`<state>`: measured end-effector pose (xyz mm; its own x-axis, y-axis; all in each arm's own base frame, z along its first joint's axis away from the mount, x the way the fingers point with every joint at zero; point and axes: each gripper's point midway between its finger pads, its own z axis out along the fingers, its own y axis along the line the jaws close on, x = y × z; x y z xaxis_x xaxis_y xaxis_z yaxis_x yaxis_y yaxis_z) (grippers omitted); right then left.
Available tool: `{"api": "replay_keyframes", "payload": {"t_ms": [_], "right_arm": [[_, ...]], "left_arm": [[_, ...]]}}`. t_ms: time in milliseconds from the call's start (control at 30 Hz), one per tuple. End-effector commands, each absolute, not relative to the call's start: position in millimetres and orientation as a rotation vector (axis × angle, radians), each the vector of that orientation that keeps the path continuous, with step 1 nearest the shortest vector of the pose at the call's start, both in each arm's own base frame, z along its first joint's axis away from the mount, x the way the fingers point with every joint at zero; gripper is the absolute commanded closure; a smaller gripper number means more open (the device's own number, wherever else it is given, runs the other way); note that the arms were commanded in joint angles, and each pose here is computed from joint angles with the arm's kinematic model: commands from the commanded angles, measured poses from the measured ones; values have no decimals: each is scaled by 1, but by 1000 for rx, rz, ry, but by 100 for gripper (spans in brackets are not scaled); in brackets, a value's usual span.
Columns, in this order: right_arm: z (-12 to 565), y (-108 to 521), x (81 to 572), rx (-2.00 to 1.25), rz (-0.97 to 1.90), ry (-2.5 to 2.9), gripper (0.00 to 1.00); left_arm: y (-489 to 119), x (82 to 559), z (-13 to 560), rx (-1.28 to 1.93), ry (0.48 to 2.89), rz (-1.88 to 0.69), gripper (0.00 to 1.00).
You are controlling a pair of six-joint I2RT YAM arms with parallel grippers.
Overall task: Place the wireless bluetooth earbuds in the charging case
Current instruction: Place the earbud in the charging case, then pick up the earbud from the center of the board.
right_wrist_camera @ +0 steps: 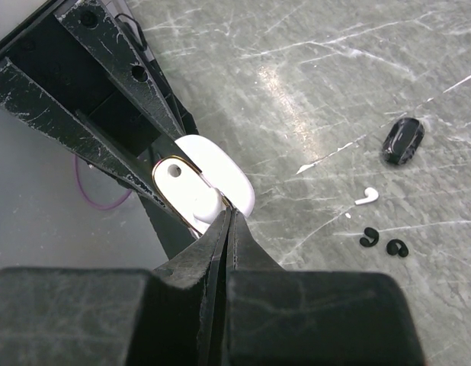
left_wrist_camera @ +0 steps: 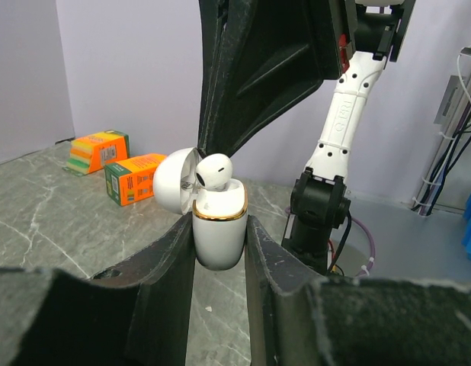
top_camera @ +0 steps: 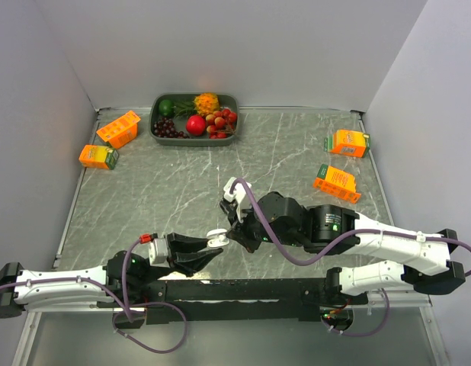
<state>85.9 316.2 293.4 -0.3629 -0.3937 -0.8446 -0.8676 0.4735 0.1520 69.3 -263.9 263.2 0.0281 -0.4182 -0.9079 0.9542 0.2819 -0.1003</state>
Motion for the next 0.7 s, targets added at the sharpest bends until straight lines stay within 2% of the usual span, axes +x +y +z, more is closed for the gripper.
{"api": "replay_keyframes", "payload": {"t_ms": [0, 200, 333, 400, 500, 533, 633, 667], "right_arm": [[325, 323, 80, -1041, 890, 1854, 100], [330, 316, 73, -1069, 921, 1815, 100], [339, 299, 84, -969, 887, 1803, 99], [340, 284, 94, -869, 852, 1798, 91], [319, 273, 106, -780, 800, 1859, 66], [309, 271, 109, -769, 782, 1895, 52], [262, 269, 122, -700, 701, 2089, 41], [244, 273, 126, -670, 685, 2160, 40]], "left_arm": [[-259, 67, 285, 616, 987, -1216, 99], [-257, 69, 285, 605, 990, -1208, 99], [-252, 76, 283, 574, 1008, -1183, 99], [-249, 79, 283, 559, 1014, -1171, 99], [-243, 84, 283, 533, 1037, -1144, 99], [-239, 85, 282, 528, 1046, -1139, 99], [-228, 91, 286, 481, 1051, -1117, 99], [-227, 94, 282, 480, 1071, -1098, 99]]}}
